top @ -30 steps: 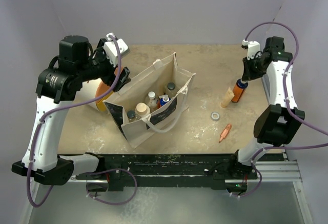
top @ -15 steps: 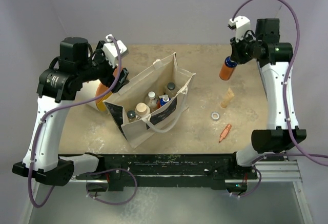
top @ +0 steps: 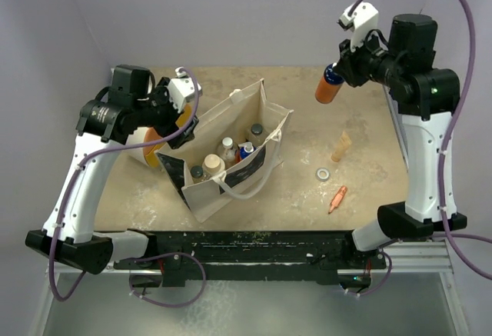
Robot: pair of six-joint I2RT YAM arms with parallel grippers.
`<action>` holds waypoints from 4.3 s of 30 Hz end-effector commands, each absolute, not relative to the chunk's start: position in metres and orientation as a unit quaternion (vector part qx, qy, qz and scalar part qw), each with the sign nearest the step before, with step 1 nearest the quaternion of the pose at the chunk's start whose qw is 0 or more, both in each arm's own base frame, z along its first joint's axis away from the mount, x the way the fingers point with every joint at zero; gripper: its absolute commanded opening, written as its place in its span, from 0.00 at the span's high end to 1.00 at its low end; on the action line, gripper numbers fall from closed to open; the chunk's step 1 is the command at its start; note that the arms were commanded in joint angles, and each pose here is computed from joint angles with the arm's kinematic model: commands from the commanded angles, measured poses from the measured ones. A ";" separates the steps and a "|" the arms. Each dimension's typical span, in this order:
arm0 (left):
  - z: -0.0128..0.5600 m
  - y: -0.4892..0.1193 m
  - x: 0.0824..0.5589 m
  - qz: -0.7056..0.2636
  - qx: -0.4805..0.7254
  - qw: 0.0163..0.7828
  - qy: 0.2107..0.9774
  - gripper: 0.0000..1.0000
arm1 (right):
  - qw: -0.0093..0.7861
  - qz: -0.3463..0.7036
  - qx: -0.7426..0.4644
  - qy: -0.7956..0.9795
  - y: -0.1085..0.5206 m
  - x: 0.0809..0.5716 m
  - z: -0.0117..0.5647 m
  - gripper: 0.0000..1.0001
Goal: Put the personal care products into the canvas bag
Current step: Pick up the care product from the center of the board, then place the care product in the canvas bag.
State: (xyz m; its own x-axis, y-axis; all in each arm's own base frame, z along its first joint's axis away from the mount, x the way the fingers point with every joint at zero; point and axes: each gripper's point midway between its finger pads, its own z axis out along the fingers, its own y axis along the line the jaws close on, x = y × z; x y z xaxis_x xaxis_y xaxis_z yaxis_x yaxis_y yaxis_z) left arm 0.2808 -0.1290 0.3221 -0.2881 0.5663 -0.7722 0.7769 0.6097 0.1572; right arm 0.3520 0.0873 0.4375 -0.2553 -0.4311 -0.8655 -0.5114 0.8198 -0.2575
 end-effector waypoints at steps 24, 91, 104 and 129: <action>0.343 -0.101 0.276 -0.110 0.437 0.430 0.782 0.00 | 0.668 0.204 -0.397 0.596 0.218 0.271 0.568 1.00; 0.302 -0.119 0.174 -0.205 0.620 0.365 0.663 1.00 | 0.437 0.506 -0.425 0.610 0.435 0.222 0.463 1.00; 0.314 -0.116 0.177 -0.187 0.620 0.377 0.662 1.00 | 0.388 0.532 -0.411 0.631 0.442 0.213 0.432 1.00; 0.303 -0.124 0.173 -0.225 0.613 0.366 0.663 1.00 | 0.345 0.575 -0.434 0.602 0.446 0.191 0.418 1.00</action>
State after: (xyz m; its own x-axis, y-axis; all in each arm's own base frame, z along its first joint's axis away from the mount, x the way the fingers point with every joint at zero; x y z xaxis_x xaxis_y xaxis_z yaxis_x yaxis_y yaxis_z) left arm 0.1826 -0.1114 0.2894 -0.0046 0.7107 -0.7034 0.9738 0.1631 0.1584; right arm 0.2175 0.4532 0.3441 -0.5217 -0.2443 -0.8174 -0.8531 0.1399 0.5027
